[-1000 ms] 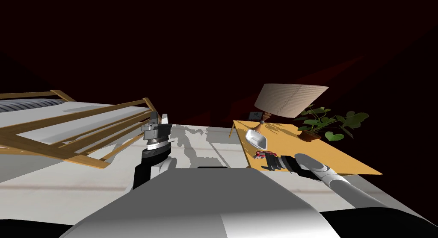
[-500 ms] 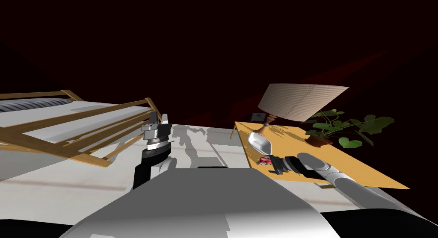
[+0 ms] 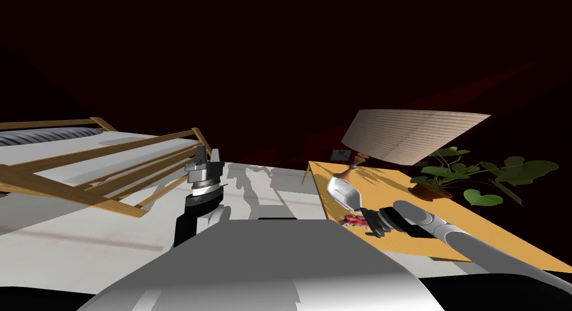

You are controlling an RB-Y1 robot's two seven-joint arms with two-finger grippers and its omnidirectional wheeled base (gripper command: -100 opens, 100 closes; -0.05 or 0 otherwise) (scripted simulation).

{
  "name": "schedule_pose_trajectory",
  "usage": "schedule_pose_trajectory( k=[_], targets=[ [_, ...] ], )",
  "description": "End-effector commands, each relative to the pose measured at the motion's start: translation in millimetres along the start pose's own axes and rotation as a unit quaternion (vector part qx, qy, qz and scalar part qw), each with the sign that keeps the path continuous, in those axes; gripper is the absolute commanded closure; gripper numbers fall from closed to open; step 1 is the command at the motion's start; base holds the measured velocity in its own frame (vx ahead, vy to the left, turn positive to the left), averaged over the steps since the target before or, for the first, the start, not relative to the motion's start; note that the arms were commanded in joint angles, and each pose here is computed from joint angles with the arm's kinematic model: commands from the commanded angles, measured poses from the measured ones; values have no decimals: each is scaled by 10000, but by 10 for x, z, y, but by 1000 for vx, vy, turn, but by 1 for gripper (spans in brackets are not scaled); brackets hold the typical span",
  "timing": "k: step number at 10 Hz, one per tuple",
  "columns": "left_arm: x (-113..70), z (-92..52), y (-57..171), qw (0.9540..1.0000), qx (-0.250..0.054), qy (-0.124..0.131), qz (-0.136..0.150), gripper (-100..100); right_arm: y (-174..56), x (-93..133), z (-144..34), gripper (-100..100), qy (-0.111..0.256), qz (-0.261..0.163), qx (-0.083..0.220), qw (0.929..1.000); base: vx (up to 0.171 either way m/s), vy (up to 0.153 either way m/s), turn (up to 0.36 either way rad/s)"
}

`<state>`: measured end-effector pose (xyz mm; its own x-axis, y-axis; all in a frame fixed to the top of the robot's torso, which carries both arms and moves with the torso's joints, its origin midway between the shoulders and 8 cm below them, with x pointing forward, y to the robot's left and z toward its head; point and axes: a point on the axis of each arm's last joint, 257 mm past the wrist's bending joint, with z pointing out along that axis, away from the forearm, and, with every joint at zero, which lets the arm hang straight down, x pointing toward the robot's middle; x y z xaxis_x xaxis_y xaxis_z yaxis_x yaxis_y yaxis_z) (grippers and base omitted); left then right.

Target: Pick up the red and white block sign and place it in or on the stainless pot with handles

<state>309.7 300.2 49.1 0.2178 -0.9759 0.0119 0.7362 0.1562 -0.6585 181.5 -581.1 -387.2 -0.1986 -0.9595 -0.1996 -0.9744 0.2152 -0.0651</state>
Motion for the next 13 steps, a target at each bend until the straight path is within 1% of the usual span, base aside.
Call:
schedule_pose_trajectory(
  k=[1, 2, 4, 5, 6, 7, 8, 9, 10, 11, 13],
  targets=[
    [0, 0, 0, 10000, 0, 0, 0, 0, 96, 208, -13, -100, 317, -166, -189, 9992, 119, -29, 31],
    [0, 0, 0, 10000, 0, 0, 0, 0, 182, 324, -13, -100, 489, -264, -319, 9979, 107, -23, 45],
    [0, 0, 0, 10000, 0, 0, 0, 0, 323, 465, 8, -100, 691, -395, -515, 9955, 82, -18, 17],
    [0, 0, 0, 10000, 0, 0, 0, 0, 386, 502, 40, -100, 748, -457, -597, 9944, 79, -11, 29],
    [0, 0, 0, 10000, 0, 0, 0, 0, 347, 473, 23, -100, 704, -414, -541, 9952, 37, -6, 9],
    [0, 0, 0, 10000, 0, 0, 0, 0, 353, 477, 25, 0, 711, -425, -551, 9950, 7, -1, 0],
    [0, 0, 0, 10000, 0, 0, -1, 0, 449, 485, 171, -100, 708, -375, -535, 9954, 9, -15, 88],
    [0, 0, 0, 10000, 1, 0, -1, 0, 483, 486, 219, -100, 707, -359, -531, 9954, 9, -27, 61],
    [0, 0, 0, 10000, 0, 0, 0, 0, 461, 490, 185, -100, 702, -361, -542, 9954, 3, -12, 5],
    [0, 0, 0, 10000, 0, 0, 0, 0, 465, 496, 193, 100, 707, -367, -535, 9954, 0, 0, 0],
    [0, 0, 0, 10000, 0, 0, -1, 0, 478, 497, 194, 100, 705, -363, -552, 9953, 0, 0, 0]
  ],
)
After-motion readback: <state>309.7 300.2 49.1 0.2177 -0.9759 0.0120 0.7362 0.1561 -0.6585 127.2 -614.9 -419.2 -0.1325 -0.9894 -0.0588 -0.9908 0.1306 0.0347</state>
